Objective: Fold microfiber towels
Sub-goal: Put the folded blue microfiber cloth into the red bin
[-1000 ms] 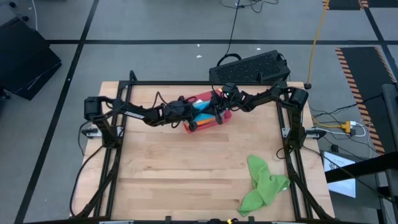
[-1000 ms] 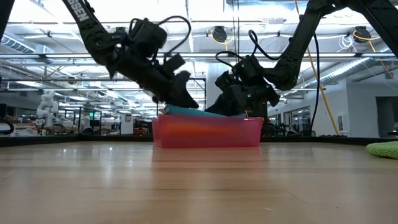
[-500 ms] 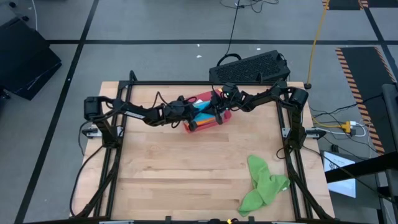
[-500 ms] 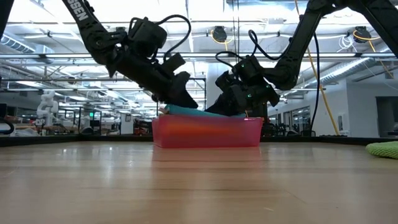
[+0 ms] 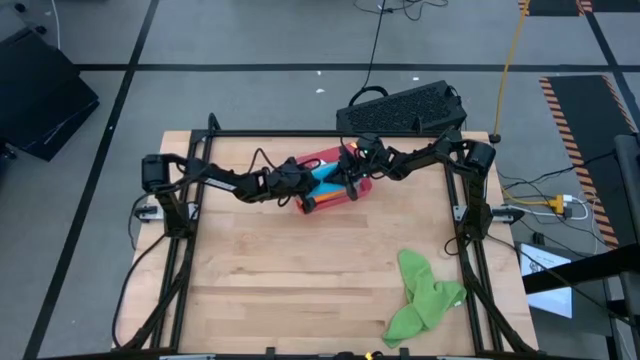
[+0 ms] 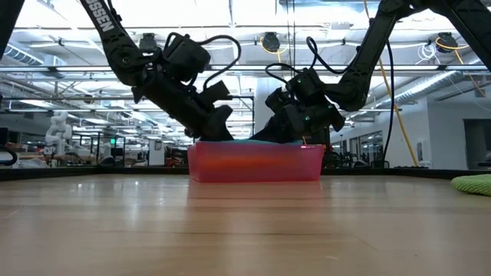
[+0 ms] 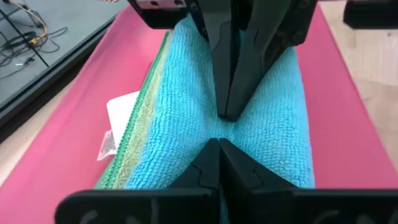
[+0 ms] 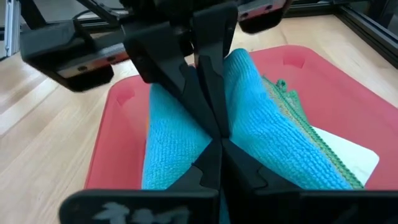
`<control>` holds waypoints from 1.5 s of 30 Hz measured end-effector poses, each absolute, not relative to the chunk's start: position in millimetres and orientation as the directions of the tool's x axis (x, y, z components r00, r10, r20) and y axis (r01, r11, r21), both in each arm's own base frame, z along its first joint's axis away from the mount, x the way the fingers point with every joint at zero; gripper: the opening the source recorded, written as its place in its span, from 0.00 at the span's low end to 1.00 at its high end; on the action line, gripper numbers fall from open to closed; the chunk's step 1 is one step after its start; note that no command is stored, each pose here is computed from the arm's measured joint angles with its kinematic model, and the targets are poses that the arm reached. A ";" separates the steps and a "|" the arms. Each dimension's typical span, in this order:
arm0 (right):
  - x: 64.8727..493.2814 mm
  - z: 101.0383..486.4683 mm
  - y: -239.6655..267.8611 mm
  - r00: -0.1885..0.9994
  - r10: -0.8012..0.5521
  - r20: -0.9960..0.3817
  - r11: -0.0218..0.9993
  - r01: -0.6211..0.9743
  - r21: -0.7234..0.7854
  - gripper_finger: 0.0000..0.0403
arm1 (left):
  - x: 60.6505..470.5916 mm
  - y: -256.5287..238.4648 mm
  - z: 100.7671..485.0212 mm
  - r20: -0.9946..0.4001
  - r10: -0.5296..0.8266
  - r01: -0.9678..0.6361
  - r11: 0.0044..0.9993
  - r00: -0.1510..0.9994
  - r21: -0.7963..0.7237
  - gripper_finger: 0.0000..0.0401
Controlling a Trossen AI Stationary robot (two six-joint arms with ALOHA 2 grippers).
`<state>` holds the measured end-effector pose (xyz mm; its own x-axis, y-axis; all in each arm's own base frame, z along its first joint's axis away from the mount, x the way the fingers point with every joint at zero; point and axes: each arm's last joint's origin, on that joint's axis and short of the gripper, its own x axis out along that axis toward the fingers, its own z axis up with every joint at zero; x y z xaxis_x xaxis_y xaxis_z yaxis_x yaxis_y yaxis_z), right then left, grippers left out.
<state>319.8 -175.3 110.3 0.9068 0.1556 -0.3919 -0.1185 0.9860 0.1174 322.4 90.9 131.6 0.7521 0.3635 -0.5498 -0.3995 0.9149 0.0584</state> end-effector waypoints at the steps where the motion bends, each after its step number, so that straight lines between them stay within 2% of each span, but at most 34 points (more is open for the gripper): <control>1: 319.7 110.2 -175.2 0.906 0.156 -0.393 0.986 -0.118 0.118 0.00 | 322.3 90.8 131.0 -0.552 0.363 -0.400 0.915 0.751 0.056 0.02; 27: 317.8 101.9 -169.5 0.863 0.128 -0.489 0.989 -0.073 0.130 0.00 | 320.7 92.7 122.5 -0.591 0.318 -0.400 0.917 0.742 -0.009 0.01; 35: 317.4 101.5 -169.7 0.862 0.125 -0.492 0.989 -0.070 0.129 0.00 | 323.8 93.0 114.1 -0.582 0.317 -0.398 0.917 0.748 -0.012 0.01; 41: 317.8 102.1 -169.9 0.865 0.124 -0.486 0.991 -0.081 0.108 0.00 | 323.1 92.7 122.1 -0.564 0.320 -0.392 0.920 0.761 -0.006 0.03; 45: 319.7 106.5 -170.6 0.885 0.131 -0.446 0.990 -0.096 0.101 0.00 | 321.4 92.1 131.5 -0.548 0.320 -0.382 0.924 0.773 0.001 0.01</control>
